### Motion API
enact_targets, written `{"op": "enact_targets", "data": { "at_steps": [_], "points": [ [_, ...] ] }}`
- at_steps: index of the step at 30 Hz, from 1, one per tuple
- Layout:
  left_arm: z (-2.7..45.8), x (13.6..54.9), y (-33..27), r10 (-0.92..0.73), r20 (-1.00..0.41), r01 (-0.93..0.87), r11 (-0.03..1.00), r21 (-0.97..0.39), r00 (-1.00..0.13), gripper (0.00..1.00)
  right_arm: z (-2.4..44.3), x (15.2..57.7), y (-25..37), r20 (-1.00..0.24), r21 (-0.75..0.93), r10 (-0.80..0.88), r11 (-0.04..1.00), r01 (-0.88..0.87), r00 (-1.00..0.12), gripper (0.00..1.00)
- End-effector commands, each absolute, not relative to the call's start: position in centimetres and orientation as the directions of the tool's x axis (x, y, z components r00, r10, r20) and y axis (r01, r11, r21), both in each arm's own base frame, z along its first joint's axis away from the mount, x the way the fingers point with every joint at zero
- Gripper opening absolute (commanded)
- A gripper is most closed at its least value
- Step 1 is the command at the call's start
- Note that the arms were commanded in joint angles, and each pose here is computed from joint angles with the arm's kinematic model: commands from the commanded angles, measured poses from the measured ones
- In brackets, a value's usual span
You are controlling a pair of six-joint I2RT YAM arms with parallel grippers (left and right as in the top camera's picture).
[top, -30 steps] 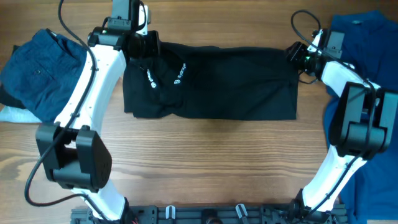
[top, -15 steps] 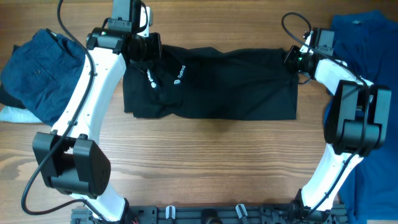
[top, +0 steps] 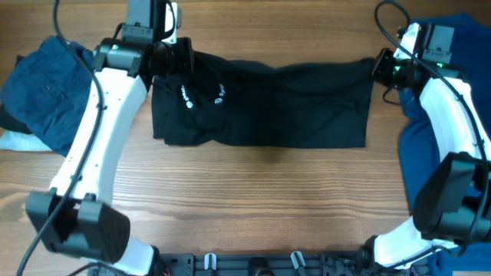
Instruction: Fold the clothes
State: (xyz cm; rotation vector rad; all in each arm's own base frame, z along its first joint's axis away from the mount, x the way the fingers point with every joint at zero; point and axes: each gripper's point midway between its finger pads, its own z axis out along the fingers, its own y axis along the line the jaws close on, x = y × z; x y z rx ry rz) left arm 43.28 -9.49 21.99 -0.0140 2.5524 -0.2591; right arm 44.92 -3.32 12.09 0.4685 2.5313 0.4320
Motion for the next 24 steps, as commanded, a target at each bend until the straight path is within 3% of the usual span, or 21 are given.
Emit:
{"op": "enact_targets", "data": {
  "at_steps": [1, 7, 11, 12, 13, 14, 15, 18, 21, 22, 24],
  "points": [
    [22.5, 40.9, -8.5, -0.040, -0.501, 0.034, 0.990, -0.137, -0.865, 0.04, 11.2, 42.8, -3.1, -0.354, 0.376, 0.415, 0.884, 0.279, -0.838, 0.04],
    [20.4, 36.9, -6.0, -0.026, -0.345, -0.021, 1.000, -0.018, -0.938, 0.04, 10.0, 38.8, -3.3, -0.232, 0.294, 0.382, 0.904, 0.310, -0.894, 0.04],
    [20.1, 36.1, -5.9, -0.024, -0.311, -0.022, 1.000, -0.010, -0.950, 0.14, 9.1, 35.9, -4.8, -0.155, 0.160, 0.384, 0.919, 0.360, -0.911, 0.04],
    [20.1, 36.1, -5.9, -0.024, -0.311, -0.022, 1.000, -0.010, -0.950, 0.22, 9.0, 35.3, -5.0, -0.135, 0.136, 0.382, 0.921, 0.365, -0.914, 0.05],
    [20.1, 36.1, -5.9, -0.024, -0.311, -0.022, 1.000, -0.011, -0.950, 0.41, 8.9, 34.7, -5.1, -0.114, 0.120, 0.384, 0.921, 0.371, -0.916, 0.14],
    [20.1, 36.1, -5.9, -0.025, -0.313, -0.022, 1.000, -0.011, -0.949, 0.47, 8.8, 34.3, -5.2, -0.103, 0.109, 0.384, 0.921, 0.373, -0.918, 0.38],
    [20.2, 36.2, -5.9, -0.025, -0.315, -0.022, 1.000, -0.011, -0.949, 0.49, 8.8, 34.1, -5.3, -0.097, 0.101, 0.384, 0.922, 0.375, -0.918, 0.47],
    [20.3, 36.6, -6.0, -0.026, -0.330, -0.022, 1.000, -0.016, -0.944, 0.58, 8.4, 33.9, -5.3, -0.082, 0.095, 0.385, 0.921, 0.377, -0.919, 0.64],
    [20.4, 36.8, -6.1, -0.031, -0.341, -0.025, 0.999, -0.023, -0.940, 0.63, 6.9, 34.5, -5.6, -0.092, 0.098, 0.390, 0.919, 0.381, -0.916, 0.75],
    [20.4, 37.0, -6.1, -0.034, -0.345, -0.027, 0.999, -0.026, -0.938, 0.69, 6.1, 34.8, -5.8, -0.087, 0.097, 0.392, 0.918, 0.384, -0.916, 0.80],
    [20.5, 37.0, -6.1, -0.035, -0.349, -0.027, 0.999, -0.026, -0.937, 0.71, 4.4, 35.4, -5.9, -0.068, 0.128, 0.381, 0.920, 0.371, -0.922, 0.83]
  ]
}}
